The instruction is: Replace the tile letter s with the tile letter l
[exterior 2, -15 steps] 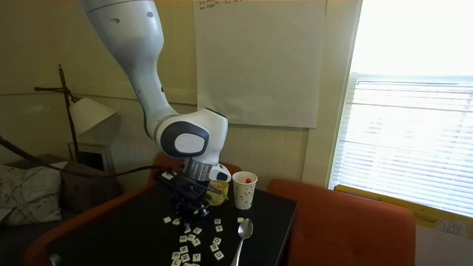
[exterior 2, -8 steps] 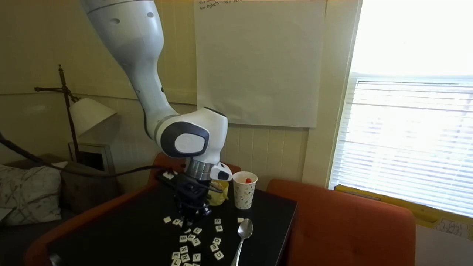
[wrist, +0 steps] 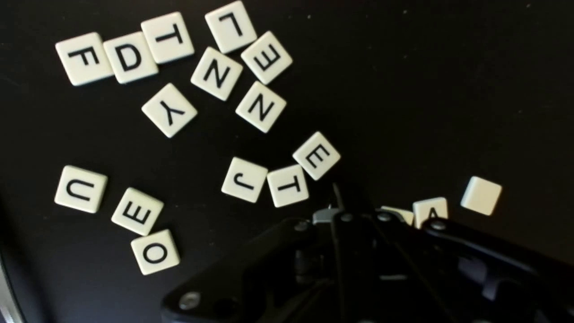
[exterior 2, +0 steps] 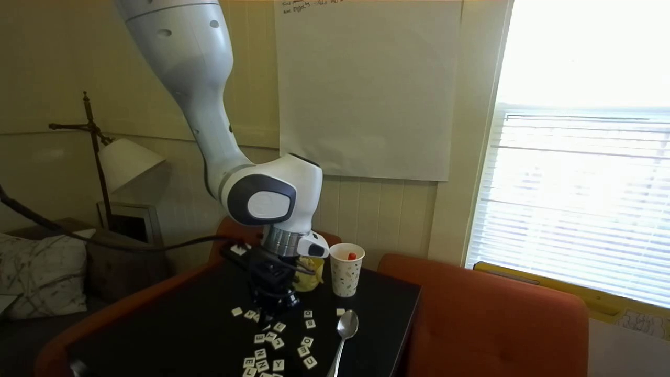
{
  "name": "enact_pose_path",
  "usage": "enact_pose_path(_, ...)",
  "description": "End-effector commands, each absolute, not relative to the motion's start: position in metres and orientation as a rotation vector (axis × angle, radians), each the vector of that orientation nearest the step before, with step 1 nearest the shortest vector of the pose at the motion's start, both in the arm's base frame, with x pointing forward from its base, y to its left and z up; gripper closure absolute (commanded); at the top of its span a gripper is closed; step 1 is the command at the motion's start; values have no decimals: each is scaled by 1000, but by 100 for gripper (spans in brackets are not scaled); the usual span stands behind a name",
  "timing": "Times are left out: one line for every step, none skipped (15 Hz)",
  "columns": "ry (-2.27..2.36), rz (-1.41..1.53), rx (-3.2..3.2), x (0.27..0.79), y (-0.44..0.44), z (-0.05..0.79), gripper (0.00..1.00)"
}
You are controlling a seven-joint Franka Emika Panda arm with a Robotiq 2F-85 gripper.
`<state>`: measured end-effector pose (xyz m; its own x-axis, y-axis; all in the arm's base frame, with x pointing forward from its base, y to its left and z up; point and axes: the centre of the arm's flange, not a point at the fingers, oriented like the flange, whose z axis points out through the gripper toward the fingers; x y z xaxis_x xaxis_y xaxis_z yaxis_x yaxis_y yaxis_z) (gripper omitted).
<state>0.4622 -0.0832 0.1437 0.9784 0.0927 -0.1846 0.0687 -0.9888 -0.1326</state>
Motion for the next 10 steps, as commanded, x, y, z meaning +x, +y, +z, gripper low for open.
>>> enact_pose_path(-95, 291, -2997, 467, -82, 135, 100)
enact_pose_path(-96, 292, -2997, 467, -82, 135, 100)
enact_pose_path(-112, 285, -2999, 468, -81, 134, 100)
enact_pose_path(-134, 285, -3002, 468, -80, 133, 100)
enact_pose_path(-151, 284, -3001, 469, -79, 133, 100)
enact_pose_path(-171, 277, -3009, 470, -78, 133, 100)
enact_pose_path(-177, 264, -3017, 471, -77, 133, 100)
enact_pose_path(-183, 257, -3024, 472, -77, 133, 100)
enact_pose_path(-189, 246, -3033, 473, -76, 133, 100)
enact_pose_path(-200, 240, -3045, 474, -76, 133, 100)
